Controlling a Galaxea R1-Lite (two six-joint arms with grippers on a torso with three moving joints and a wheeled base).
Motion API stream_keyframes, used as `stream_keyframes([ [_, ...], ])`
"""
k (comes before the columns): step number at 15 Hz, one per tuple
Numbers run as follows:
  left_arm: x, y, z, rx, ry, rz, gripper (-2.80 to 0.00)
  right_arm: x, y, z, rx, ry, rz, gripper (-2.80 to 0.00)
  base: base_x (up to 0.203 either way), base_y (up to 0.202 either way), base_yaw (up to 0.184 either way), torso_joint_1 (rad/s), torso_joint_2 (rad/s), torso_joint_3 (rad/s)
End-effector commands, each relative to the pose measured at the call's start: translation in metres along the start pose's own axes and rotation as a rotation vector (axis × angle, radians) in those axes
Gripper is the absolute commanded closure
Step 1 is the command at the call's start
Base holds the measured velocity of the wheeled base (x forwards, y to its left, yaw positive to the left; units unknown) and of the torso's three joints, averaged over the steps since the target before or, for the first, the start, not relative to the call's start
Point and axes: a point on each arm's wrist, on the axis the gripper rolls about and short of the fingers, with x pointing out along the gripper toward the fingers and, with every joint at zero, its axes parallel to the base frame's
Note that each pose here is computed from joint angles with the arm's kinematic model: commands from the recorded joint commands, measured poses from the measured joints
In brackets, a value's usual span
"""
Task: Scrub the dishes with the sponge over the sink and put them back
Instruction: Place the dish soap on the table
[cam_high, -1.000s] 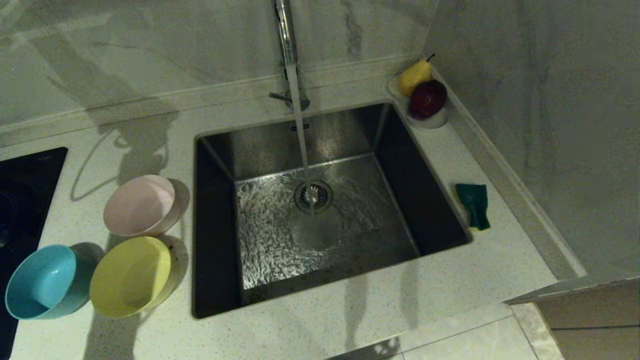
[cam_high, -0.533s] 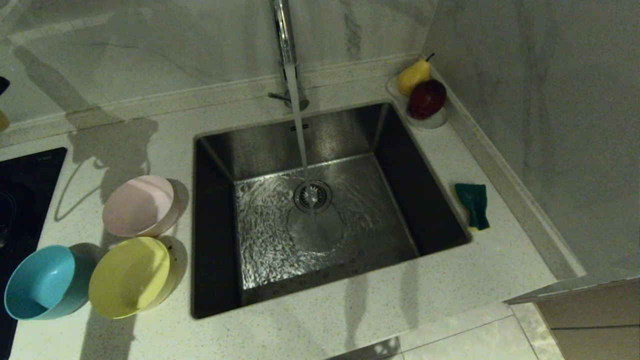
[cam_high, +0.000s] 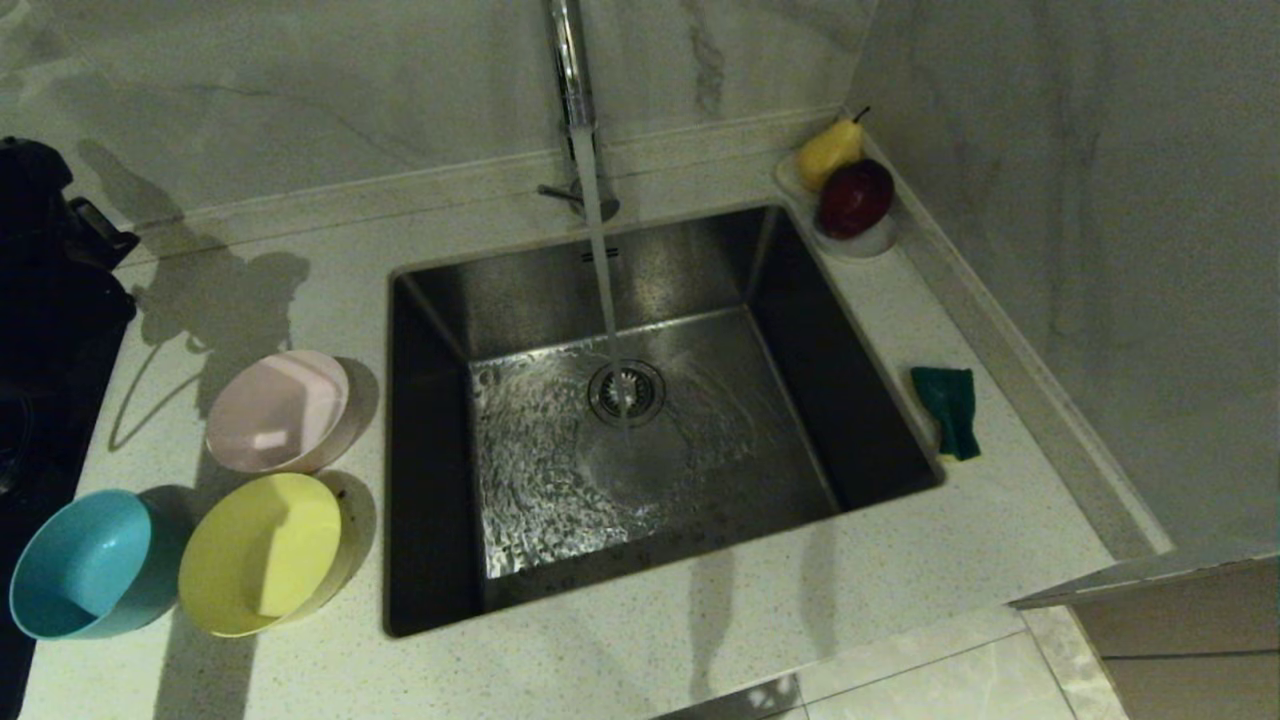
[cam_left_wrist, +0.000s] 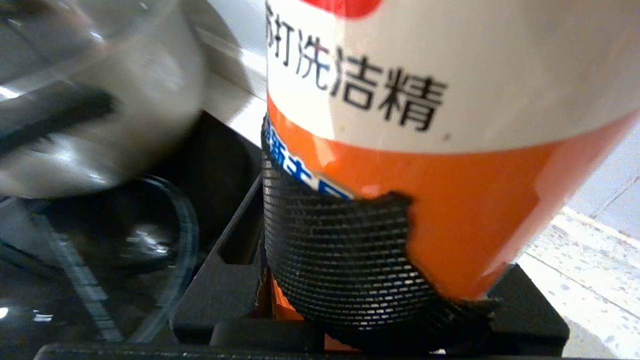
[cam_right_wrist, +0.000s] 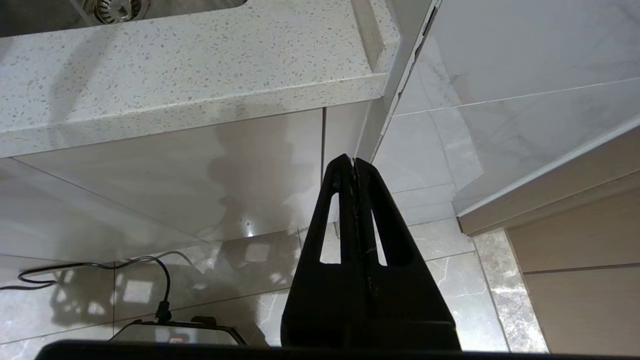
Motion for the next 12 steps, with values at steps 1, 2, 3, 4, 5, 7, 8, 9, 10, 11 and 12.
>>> stream_keyframes([
  [1, 0.012, -0.017, -0.033, 0.017, 0.023, 0.014, 0.0, 0.0, 0.0, 0.0, 0.0, -0.001, 0.001, 0.0, 0.0, 0.0, 0.0, 0.0, 0.0, 0.0],
  [2, 0.013, -0.02, -0.039, 0.016, 0.022, 0.013, 0.0, 0.0, 0.0, 0.0, 0.0, -0.001, 0.001, 0.0, 0.0, 0.0, 0.0, 0.0, 0.0, 0.0],
  [3, 0.015, -0.022, -0.041, 0.012, 0.009, 0.011, 0.0, 0.0, 0.0, 0.0, 0.0, -0.001, 0.001, 0.0, 0.0, 0.0, 0.0, 0.0, 0.0, 0.0],
  [4, 0.018, -0.025, -0.045, 0.019, 0.0, 0.008, 0.0, 0.0, 0.0, 0.0, 0.0, -0.001, 0.001, 0.0, 0.0, 0.0, 0.0, 0.0, 0.0, 0.0],
  [5, 0.019, -0.028, -0.051, 0.018, -0.011, 0.001, 0.0, 0.0, 0.0, 0.0, 0.0, -0.001, 0.001, 0.0, 0.0, 0.0, 0.0, 0.0, 0.0, 0.0],
  [7, 0.02, -0.034, -0.056, 0.005, -0.053, 0.008, 0.0, 0.0, 0.0, 0.0, -0.002, -0.001, 0.001, 0.0, 0.0, 0.0, 0.0, 0.0, 0.0, 0.0],
  [8, 0.021, -0.037, -0.059, 0.002, -0.073, 0.006, 0.0, 0.0, 0.0, 0.0, 0.0, -0.001, 0.001, 0.0, 0.0, 0.0, 0.0, 0.0, 0.0, 0.0],
  [9, 0.02, -0.039, -0.059, -0.009, -0.096, 0.002, 0.0, 0.0, 0.0, 0.0, 0.0, -0.001, 0.001, 0.0, 0.0, 0.0, 0.0, 0.0, 0.0, 0.0],
  [10, 0.02, -0.042, -0.06, -0.023, -0.121, 0.009, 0.0, 0.0, 0.0, 0.0, 0.0, -0.001, 0.001, 0.0, 0.0, 0.0, 0.0, 0.0, 0.0, 0.0],
  [11, 0.019, -0.043, -0.061, -0.033, -0.14, 0.019, 0.0, 0.0, 0.0, 0.0, 0.0, -0.001, 0.001, 0.0, 0.0, 0.0, 0.0, 0.0, 0.0, 0.0],
  [12, 0.019, -0.043, -0.066, -0.025, -0.137, 0.02, 0.0, 0.0, 0.0, 0.0, 0.0, -0.001, 0.001, 0.0, 0.0, 0.0, 0.0, 0.0, 0.0, 0.0],
])
